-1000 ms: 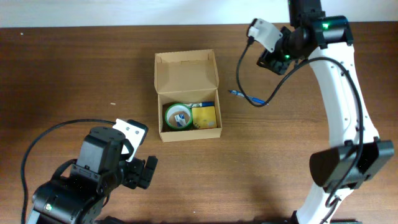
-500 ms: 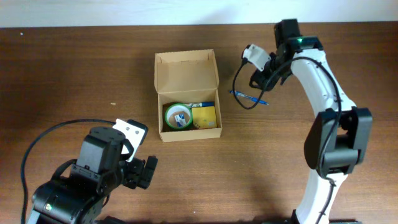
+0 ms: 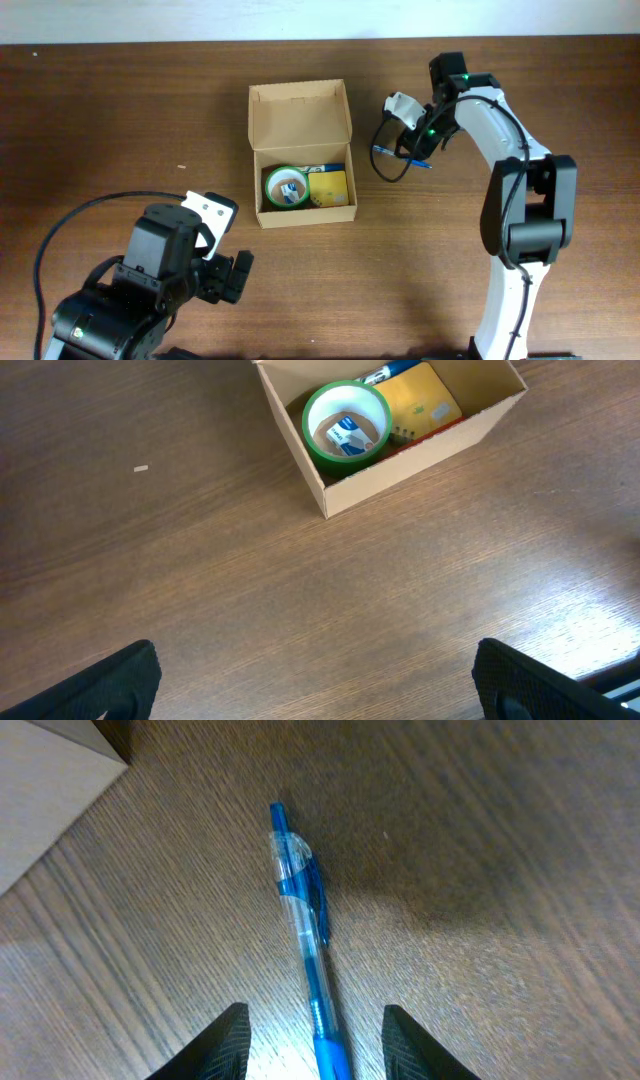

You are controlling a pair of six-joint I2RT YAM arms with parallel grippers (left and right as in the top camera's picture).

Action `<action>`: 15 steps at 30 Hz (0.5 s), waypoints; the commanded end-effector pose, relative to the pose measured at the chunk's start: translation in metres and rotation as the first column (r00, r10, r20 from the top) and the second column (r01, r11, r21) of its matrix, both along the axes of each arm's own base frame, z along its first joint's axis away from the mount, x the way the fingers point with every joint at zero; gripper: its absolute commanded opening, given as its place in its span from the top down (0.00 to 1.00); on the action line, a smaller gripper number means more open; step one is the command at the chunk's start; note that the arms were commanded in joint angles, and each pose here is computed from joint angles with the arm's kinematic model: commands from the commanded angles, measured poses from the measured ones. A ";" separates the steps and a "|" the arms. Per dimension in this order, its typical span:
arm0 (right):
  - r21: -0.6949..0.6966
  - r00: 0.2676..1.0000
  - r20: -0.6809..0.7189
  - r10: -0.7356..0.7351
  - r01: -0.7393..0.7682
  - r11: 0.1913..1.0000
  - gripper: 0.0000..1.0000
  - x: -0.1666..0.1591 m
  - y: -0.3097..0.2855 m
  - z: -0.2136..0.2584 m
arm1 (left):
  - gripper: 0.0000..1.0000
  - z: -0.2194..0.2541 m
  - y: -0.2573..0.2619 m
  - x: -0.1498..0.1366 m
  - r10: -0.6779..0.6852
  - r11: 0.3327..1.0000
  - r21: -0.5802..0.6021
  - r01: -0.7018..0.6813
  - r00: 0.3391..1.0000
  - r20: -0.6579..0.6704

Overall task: Pack container
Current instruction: 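Withdraw the right gripper and move it over the blue pen, then lower the right gripper and grasp the blue pen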

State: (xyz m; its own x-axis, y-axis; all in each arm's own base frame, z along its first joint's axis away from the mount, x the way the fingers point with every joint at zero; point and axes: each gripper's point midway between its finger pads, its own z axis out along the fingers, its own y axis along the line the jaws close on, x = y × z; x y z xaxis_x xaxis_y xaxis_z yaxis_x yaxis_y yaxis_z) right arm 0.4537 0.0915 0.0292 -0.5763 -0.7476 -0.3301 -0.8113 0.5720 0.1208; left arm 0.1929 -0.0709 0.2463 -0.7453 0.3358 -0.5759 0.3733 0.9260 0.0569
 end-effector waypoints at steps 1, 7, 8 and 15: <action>0.022 0.999 -0.045 -0.003 0.004 1.000 0.56 -0.007 0.006 -0.014 | 0.00 0.007 -0.001 0.001 -0.017 1.000 -0.003 0.017 1.000 0.021; 0.015 0.997 -0.079 0.018 -0.017 1.000 0.57 -0.013 0.016 -0.029 | 0.00 0.007 -0.001 0.001 -0.017 1.000 -0.003 0.017 1.000 0.021; 0.015 0.997 -0.079 0.023 -0.022 1.000 0.57 -0.013 0.018 -0.030 | 0.00 0.007 -0.001 0.001 -0.017 1.000 -0.003 0.017 1.000 0.021; 0.005 0.999 -0.048 0.007 -0.006 1.000 0.58 -0.004 0.023 -0.031 | 0.00 0.007 -0.001 0.001 -0.017 1.000 -0.003 0.017 1.000 0.021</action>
